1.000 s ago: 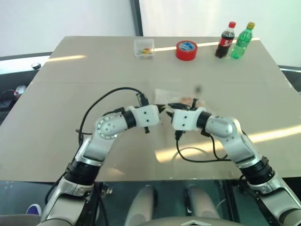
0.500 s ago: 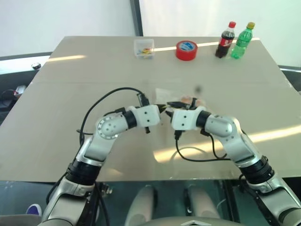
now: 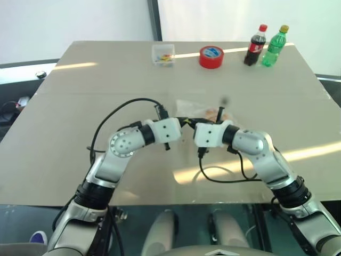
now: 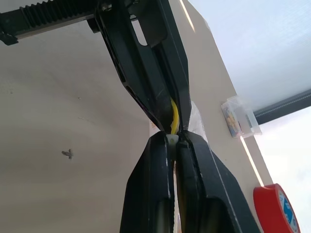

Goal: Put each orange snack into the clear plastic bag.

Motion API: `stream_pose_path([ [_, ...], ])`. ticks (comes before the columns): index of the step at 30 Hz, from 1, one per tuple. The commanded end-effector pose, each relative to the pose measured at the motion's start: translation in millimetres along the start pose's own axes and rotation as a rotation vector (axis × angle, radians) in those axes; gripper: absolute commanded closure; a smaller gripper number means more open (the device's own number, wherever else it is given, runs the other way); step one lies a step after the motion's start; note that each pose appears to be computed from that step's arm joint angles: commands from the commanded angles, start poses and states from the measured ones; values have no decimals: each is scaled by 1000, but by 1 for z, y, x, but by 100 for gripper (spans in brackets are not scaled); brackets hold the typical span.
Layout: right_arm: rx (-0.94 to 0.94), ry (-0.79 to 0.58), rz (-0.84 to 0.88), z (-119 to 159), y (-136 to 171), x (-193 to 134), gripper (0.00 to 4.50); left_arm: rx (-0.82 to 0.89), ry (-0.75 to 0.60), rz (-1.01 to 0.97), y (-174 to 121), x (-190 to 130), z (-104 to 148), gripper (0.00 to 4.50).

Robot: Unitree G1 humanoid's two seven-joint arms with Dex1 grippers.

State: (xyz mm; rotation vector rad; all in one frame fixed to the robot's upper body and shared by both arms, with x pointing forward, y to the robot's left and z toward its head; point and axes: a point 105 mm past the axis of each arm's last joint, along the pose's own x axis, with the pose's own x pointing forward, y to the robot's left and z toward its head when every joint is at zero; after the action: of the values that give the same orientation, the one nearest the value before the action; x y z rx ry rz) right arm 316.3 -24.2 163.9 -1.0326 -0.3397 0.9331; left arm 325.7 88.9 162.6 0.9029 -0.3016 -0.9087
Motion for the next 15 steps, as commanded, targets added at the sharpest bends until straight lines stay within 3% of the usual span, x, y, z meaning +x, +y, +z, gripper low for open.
stream_pose_path([
  [1,-19,103,-90,-25,-20,-23,443,22,9,41,15,-9,-2,450],
  [15,-20,370,-171,-84,-33,-92,443,18,55,66,24,-14,-17,450],
])
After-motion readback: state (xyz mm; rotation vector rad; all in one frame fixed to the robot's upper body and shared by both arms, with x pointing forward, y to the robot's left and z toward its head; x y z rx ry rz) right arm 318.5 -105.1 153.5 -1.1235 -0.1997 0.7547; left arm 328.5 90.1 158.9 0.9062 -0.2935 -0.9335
